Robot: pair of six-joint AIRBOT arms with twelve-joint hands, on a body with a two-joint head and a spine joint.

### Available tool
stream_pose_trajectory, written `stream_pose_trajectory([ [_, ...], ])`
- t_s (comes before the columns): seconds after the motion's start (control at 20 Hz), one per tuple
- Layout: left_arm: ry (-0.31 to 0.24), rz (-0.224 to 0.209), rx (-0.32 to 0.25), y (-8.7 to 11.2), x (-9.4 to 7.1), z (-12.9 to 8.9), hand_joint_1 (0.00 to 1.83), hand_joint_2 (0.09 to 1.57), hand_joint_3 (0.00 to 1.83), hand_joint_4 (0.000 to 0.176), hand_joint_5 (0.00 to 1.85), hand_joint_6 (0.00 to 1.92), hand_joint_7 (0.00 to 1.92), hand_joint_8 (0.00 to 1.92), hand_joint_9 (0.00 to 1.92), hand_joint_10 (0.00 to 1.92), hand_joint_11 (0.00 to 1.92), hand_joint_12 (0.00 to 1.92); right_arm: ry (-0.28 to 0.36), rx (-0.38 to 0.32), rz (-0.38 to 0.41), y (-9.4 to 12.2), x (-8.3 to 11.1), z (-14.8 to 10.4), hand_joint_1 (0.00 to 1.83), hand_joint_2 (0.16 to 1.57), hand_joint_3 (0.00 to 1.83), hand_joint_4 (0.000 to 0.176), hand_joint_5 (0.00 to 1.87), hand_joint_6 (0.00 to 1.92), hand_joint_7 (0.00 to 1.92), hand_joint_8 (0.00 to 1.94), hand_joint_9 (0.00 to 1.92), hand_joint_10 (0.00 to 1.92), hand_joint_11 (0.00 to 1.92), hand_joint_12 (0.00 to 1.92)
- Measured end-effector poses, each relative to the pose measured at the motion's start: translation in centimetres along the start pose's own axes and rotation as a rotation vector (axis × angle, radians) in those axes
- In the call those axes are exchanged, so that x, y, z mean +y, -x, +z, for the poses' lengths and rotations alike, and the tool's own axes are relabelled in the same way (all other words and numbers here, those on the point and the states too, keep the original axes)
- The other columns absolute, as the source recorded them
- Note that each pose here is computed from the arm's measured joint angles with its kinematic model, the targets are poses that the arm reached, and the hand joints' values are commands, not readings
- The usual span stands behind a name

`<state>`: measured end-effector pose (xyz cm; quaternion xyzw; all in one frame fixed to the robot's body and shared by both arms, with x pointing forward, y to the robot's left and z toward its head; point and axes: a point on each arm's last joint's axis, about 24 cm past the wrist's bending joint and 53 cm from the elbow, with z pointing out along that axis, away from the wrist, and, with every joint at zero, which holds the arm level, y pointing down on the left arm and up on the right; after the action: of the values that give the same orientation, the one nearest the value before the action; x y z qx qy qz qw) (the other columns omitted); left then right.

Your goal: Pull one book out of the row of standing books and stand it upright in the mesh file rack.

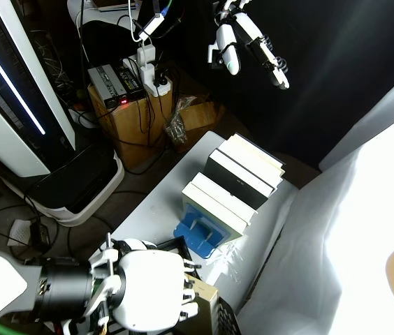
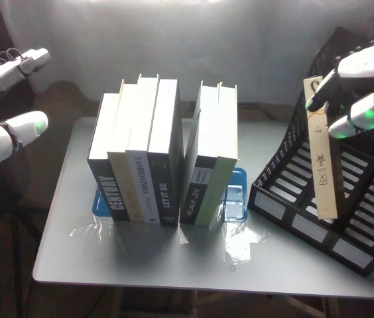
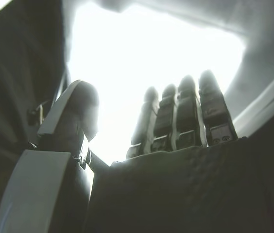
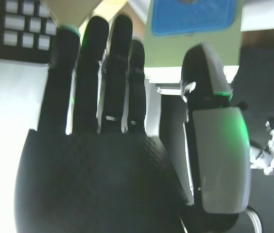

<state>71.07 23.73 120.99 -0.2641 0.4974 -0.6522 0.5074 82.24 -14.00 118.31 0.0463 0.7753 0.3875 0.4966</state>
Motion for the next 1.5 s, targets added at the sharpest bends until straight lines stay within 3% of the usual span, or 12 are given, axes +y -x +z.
stream_pose_trajectory([
  [0.15,-0.002,0.001,0.004,-0.1,-0.1,0.0,0.59,1.48,0.00,0.000,0.09,0.00,0.00,0.00,0.00,0.00,0.00,0.00,0.060,0.012,-0.002,-0.5,1.7,-0.6,0.81,1.12,0.00,0.000,0.61,0.01,0.56,0.60,0.40,1.36,0.29,1.91],
  [0.25,-0.001,0.000,0.002,-0.1,0.0,0.0,0.58,1.48,0.00,0.000,0.08,0.00,0.00,0.00,0.00,0.00,0.00,0.00,0.067,0.010,-0.073,-0.6,2.0,-1.4,0.81,1.14,0.01,0.000,0.56,0.00,0.48,0.61,0.42,1.40,0.41,1.89],
  [0.3,0.000,-0.001,-0.002,0.1,0.0,0.0,0.57,1.48,0.00,0.000,0.08,0.00,0.00,0.00,0.00,0.00,0.00,0.00,0.064,0.012,-0.120,-0.9,2.2,-1.6,0.85,1.14,0.00,0.000,0.46,0.00,0.38,0.37,0.23,1.02,0.08,1.70],
  [0.4,0.000,0.000,-0.001,0.0,0.0,0.0,0.56,1.48,0.00,0.000,0.08,0.00,0.00,0.00,0.00,0.00,0.00,0.00,0.069,0.021,-0.194,-1.5,2.9,-1.8,0.85,1.14,0.00,0.000,0.44,0.00,0.40,0.23,0.22,0.86,0.02,1.64],
  [0.5,0.001,0.000,0.001,0.0,0.0,0.0,0.54,1.48,0.00,0.000,0.08,0.00,0.00,0.00,0.00,0.00,0.00,0.00,0.094,0.023,-0.292,-1.4,4.9,-2.0,0.89,1.08,0.00,0.073,0.11,0.02,0.14,0.01,0.05,0.19,0.00,0.63],
  [0.55,0.001,0.000,0.000,0.0,0.0,0.0,0.54,1.48,0.00,0.000,0.08,0.00,0.00,0.00,0.00,0.00,0.00,0.00,0.099,0.018,-0.324,-1.2,5.5,-2.0,0.90,1.07,0.00,0.074,0.11,0.01,0.14,0.00,0.06,0.15,0.00,0.56],
  [0.85,0.001,0.000,0.000,0.0,0.0,-0.1,0.54,1.48,0.00,0.000,0.08,0.00,0.00,0.00,0.00,0.00,0.00,0.00,0.112,0.068,-0.515,-3.9,7.3,-1.3,0.90,1.07,0.00,0.074,0.11,0.01,0.14,0.00,0.06,0.14,0.00,0.54],
  [1.2,0.004,0.000,-0.002,0.0,0.2,-0.1,0.54,1.48,0.00,0.000,0.08,0.00,0.00,0.00,0.00,0.00,0.00,0.00,0.052,0.169,-0.799,-7.2,6.3,0.2,0.90,1.07,0.00,0.074,0.11,0.01,0.14,0.00,0.06,0.13,0.00,0.54],
  [1.25,0.005,-0.006,-0.003,-0.1,0.3,-0.1,0.56,1.48,0.00,0.000,0.09,0.00,0.00,0.00,0.00,0.00,0.00,0.00,0.036,0.205,-0.855,-8.4,6.2,0.7,0.94,1.05,0.00,0.045,0.05,0.00,0.05,0.00,0.01,0.06,0.00,0.34],
  [1.35,0.007,-0.007,0.002,-0.4,0.5,-0.1,0.56,1.48,0.00,0.000,0.09,0.00,0.00,0.00,0.00,0.00,0.00,0.00,0.022,0.245,-0.934,-9.6,6.0,1.4,0.93,1.03,0.00,0.028,0.01,0.00,0.01,0.00,0.00,0.02,0.00,0.19],
  [1.45,0.007,-0.010,-0.001,-0.3,0.5,-0.1,0.54,1.48,0.00,0.000,0.08,0.00,0.00,0.00,0.00,0.00,0.00,0.00,0.003,0.248,-0.947,-9.7,5.2,2.0,0.98,0.99,0.00,0.007,0.07,0.00,0.04,0.00,0.09,0.02,0.00,0.42],
  [1.5,0.007,-0.008,-0.002,-0.2,0.5,-0.1,0.53,1.48,0.00,0.000,0.08,0.00,0.00,0.00,0.00,0.00,0.00,0.00,-0.013,0.256,-0.969,-9.9,4.4,2.4,0.88,1.02,0.01,0.027,0.02,0.00,0.01,0.00,0.03,0.01,0.00,0.29],
])
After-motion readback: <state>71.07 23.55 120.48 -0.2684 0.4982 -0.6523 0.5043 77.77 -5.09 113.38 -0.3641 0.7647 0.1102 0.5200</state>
